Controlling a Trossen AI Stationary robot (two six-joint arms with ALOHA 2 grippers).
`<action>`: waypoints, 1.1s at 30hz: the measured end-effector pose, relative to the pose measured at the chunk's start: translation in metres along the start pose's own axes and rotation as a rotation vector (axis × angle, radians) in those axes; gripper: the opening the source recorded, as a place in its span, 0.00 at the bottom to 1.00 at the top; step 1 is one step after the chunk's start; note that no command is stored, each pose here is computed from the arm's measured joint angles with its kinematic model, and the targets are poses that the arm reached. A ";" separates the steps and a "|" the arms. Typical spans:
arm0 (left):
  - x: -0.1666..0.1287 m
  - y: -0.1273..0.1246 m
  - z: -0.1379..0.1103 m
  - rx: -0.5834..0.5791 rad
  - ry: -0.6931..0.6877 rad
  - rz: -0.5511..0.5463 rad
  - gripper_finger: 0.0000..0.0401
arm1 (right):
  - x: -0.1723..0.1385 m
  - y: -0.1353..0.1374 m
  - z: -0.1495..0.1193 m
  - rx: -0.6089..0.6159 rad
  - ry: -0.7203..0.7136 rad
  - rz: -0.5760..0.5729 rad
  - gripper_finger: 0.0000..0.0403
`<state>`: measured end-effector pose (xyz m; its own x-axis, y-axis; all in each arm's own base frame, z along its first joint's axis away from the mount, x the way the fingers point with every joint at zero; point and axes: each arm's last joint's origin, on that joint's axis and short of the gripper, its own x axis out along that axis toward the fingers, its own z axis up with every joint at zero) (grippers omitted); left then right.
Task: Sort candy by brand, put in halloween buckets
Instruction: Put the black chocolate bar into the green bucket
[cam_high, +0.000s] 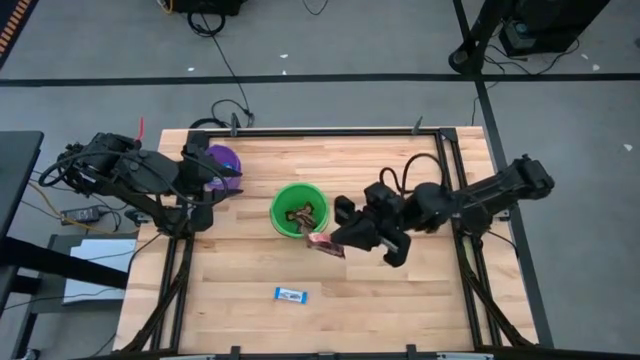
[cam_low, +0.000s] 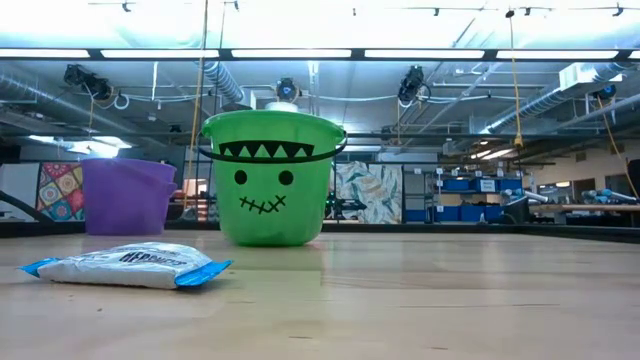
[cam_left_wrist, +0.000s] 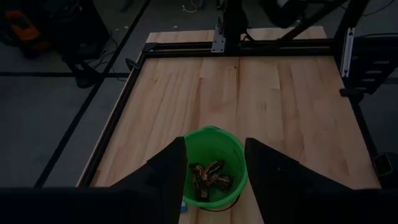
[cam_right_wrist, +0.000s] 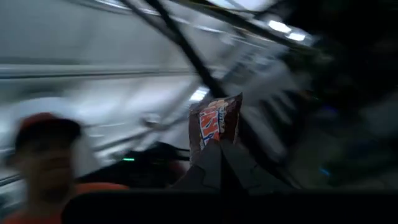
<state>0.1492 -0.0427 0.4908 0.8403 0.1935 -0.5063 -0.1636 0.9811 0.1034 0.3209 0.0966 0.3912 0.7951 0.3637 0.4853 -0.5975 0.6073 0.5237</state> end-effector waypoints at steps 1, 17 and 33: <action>0.000 0.000 0.000 0.002 0.003 0.001 0.42 | 0.001 -0.004 0.000 -0.010 -0.002 0.051 0.00; 0.013 -0.005 -0.013 0.040 0.090 0.007 0.42 | -0.045 -0.162 -0.042 0.253 0.158 0.092 0.00; 0.013 -0.006 -0.011 0.011 0.081 -0.020 0.42 | -0.095 -0.209 -0.023 0.150 0.212 -0.370 0.00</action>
<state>0.1555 -0.0462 0.4737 0.7987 0.1736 -0.5761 -0.1407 0.9848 0.1016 0.3725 -0.0487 0.2193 0.9524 0.2878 0.1001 -0.2650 0.6203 0.7382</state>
